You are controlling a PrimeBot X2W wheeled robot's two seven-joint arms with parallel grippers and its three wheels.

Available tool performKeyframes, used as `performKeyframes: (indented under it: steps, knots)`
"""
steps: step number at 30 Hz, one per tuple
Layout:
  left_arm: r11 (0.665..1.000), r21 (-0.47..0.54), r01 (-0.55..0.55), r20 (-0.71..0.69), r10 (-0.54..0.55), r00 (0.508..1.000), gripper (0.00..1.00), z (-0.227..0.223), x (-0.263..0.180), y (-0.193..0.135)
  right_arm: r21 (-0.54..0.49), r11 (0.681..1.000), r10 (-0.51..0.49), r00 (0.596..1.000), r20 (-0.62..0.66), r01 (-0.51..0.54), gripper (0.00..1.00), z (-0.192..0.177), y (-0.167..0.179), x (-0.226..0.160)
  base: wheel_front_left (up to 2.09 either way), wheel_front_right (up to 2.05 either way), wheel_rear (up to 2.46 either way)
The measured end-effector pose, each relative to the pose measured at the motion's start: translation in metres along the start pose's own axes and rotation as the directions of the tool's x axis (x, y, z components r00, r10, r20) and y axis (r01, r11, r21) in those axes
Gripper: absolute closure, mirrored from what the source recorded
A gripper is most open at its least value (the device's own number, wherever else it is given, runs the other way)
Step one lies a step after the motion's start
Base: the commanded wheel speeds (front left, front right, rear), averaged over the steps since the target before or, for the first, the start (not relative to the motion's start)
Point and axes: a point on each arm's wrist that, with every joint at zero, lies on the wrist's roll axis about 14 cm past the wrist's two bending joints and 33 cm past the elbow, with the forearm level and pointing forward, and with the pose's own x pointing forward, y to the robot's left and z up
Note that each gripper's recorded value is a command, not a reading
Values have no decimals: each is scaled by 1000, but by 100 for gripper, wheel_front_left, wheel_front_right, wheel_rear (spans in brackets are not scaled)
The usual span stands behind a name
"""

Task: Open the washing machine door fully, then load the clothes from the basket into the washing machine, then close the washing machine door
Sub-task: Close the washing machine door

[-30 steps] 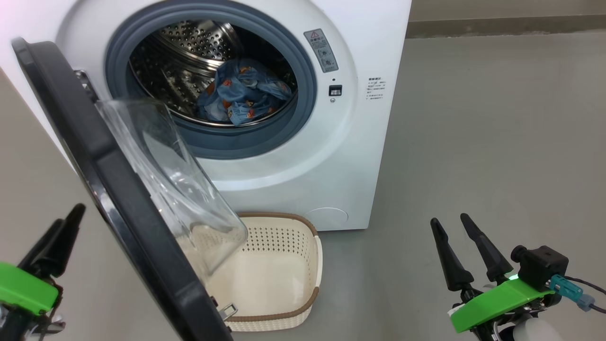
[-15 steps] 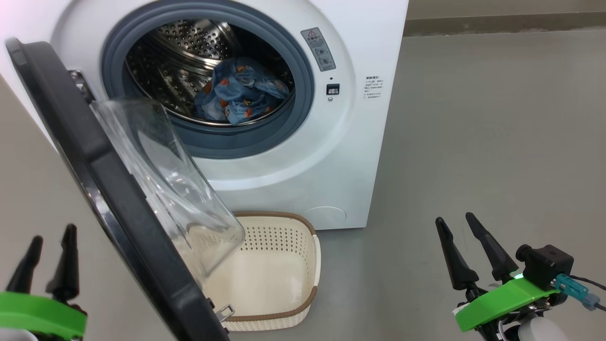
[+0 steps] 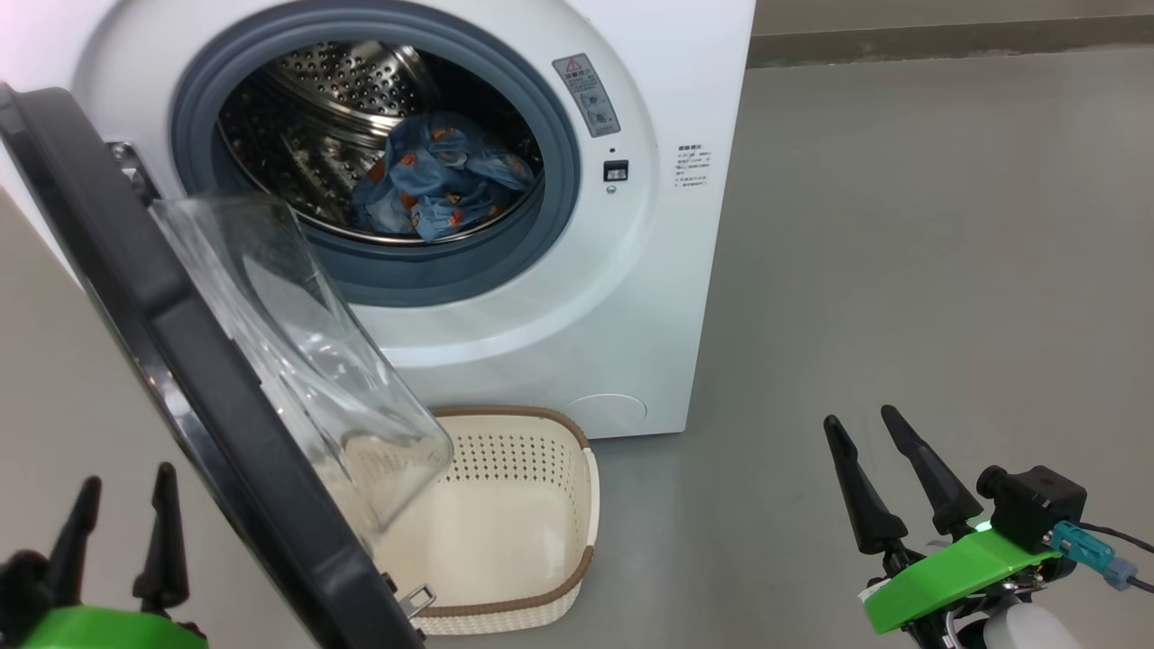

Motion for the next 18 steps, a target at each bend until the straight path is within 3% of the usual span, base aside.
performKeyframes:
  steps: [18]
  knots:
    - [1000,0,8,-29,-8,1000,0,-24,-10,-16,-16,1000,0,1000,-2,0,0,2,-3,-4,0,0,0]
